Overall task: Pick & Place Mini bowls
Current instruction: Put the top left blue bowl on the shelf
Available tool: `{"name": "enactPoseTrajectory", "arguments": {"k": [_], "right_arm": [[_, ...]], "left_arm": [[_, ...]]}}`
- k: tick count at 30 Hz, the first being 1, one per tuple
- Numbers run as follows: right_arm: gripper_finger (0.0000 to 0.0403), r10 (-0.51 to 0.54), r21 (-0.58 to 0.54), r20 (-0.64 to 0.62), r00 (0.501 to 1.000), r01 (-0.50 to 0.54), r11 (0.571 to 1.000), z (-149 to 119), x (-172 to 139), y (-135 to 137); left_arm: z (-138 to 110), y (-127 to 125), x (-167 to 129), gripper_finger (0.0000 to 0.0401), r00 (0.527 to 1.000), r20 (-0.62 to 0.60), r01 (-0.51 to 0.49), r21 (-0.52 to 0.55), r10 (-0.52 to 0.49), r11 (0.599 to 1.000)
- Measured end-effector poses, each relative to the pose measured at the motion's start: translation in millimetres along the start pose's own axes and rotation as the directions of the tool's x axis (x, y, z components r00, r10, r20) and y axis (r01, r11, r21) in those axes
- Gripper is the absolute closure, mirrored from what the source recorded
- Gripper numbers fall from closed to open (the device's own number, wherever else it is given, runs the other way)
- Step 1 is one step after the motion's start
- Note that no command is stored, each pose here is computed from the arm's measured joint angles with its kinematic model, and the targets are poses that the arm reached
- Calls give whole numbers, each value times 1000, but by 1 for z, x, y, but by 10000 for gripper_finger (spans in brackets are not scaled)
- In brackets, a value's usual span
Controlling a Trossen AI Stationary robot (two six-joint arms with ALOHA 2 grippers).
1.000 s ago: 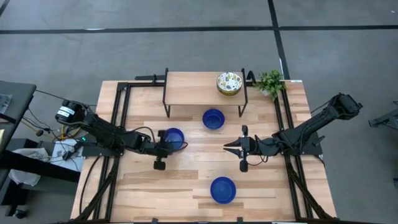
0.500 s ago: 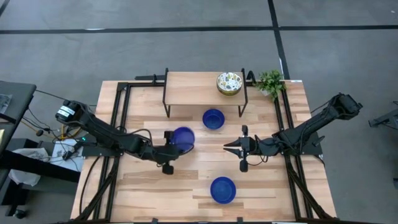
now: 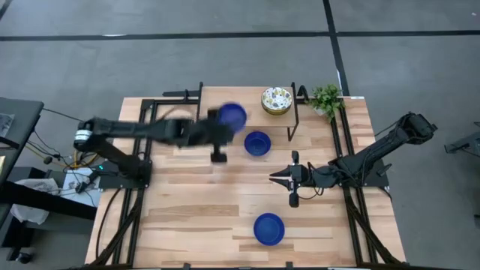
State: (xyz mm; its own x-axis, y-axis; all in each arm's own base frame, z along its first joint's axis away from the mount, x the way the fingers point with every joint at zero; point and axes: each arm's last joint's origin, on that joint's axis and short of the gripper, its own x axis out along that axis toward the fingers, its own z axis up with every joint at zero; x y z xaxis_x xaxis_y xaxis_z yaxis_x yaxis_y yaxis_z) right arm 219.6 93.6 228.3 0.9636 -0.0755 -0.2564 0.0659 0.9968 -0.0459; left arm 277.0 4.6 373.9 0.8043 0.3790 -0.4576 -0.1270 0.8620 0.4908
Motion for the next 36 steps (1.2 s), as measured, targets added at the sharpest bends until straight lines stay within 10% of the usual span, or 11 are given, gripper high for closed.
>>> {"name": "enactPoseTrajectory", "arguments": {"k": [12,21,36], "right_arm": [[356,0,-1,-2,1000,0,1000,0,0,0],[356,0,-1,-2,1000,0,1000,0,0,0],[356,0,-1,-1,1000,0,1000,0,0,0]], "left_arm": [[-52,100,71,393,967,-238,55,-136,-86,989],[-60,100,92,375,957,-260,88,-155,-127,984],[-51,100,69,236,968,-237,42,-161,-80,986]]}}
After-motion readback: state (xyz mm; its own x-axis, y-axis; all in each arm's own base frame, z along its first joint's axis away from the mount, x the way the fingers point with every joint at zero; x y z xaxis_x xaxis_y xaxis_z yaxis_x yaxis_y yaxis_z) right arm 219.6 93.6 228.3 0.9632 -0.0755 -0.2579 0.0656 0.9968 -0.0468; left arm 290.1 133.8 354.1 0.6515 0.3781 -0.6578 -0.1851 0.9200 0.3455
